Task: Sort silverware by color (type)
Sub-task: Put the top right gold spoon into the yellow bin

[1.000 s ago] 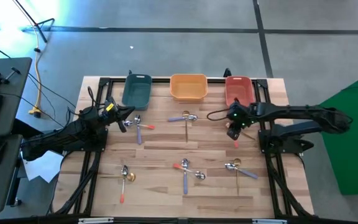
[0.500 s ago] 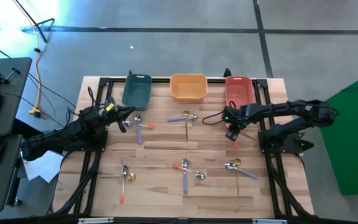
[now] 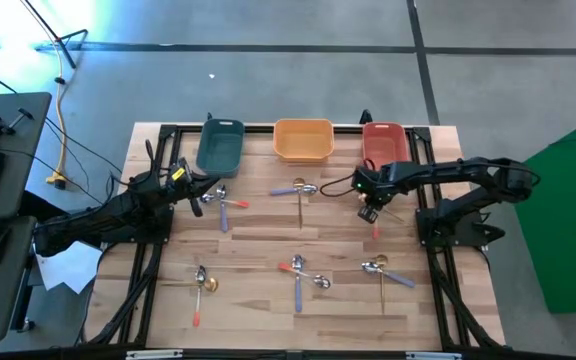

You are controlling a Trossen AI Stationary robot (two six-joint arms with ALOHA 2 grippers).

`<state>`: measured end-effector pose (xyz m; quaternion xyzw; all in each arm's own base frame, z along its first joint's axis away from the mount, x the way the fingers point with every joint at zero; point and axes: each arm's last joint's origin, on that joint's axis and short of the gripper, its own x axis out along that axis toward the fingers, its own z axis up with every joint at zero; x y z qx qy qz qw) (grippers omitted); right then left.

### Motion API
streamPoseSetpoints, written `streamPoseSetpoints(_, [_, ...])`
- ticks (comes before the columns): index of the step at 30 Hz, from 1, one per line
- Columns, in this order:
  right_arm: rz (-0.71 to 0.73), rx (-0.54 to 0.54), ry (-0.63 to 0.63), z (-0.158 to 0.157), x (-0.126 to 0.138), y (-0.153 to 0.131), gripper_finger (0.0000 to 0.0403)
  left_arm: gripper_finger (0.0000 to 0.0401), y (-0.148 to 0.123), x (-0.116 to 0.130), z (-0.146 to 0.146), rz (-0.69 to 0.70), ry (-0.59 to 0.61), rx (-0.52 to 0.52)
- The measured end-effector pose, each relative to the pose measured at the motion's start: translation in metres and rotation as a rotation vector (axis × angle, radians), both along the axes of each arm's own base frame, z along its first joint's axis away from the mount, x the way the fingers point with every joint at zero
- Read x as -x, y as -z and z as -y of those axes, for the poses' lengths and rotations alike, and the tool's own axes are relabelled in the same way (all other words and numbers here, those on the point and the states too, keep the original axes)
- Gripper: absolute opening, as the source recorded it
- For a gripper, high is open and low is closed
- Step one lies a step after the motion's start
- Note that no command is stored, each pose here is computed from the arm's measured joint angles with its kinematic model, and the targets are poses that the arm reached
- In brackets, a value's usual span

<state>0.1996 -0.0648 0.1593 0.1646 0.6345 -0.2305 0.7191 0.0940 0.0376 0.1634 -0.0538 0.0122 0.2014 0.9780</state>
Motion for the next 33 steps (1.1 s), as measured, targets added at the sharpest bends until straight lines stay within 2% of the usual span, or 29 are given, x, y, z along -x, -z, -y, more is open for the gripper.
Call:
streamPoseSetpoints(4, [0.047, -0.017, -0.077, 0.003, -0.014, -0.025, 0.0005, 0.0000, 0.000, 0.000, 0.000, 0.016, -0.003, 0.032])
streamPoseSetpoints(8, [0.216, 0.100, -0.233, 0.018, -0.043, -0.063, 0.0004, 0.0000, -0.002, 0.000, 0.000, 0.037, -0.002, 0.042])
streamPoseSetpoints(12, [0.385, 0.274, -0.343, 0.051, -0.084, -0.103, 0.0003, 0.0000, -0.002, 0.000, 0.000, 0.029, -0.004, 0.018])
streamPoseSetpoints(15, [0.394, 0.347, -0.399, 0.082, -0.116, -0.121, 0.0002, 0.0000, -0.004, 0.000, 0.000, 0.043, -0.004, 0.004])
streamPoseSetpoints(18, [0.403, 0.366, -0.457, 0.116, -0.148, -0.134, 0.0002, 0.0000, -0.004, 0.000, 0.000, 0.043, -0.004, 0.004])
streamPoseSetpoints(24, [0.309, 0.302, -0.527, 0.173, -0.195, -0.123, 0.0001, 0.0000, -0.004, 0.000, 0.000, 0.045, -0.005, 0.008])
streamPoseSetpoints(28, [0.226, 0.223, -0.516, 0.199, -0.207, -0.097, 0.0001, 0.0000, -0.003, 0.000, 0.000, 0.042, 0.015, 0.010])
streamPoseSetpoints(33, [0.143, 0.122, -0.521, 0.211, -0.209, -0.065, 0.0001, 0.0001, -0.003, 0.000, 0.001, 0.037, 0.024, 0.008])
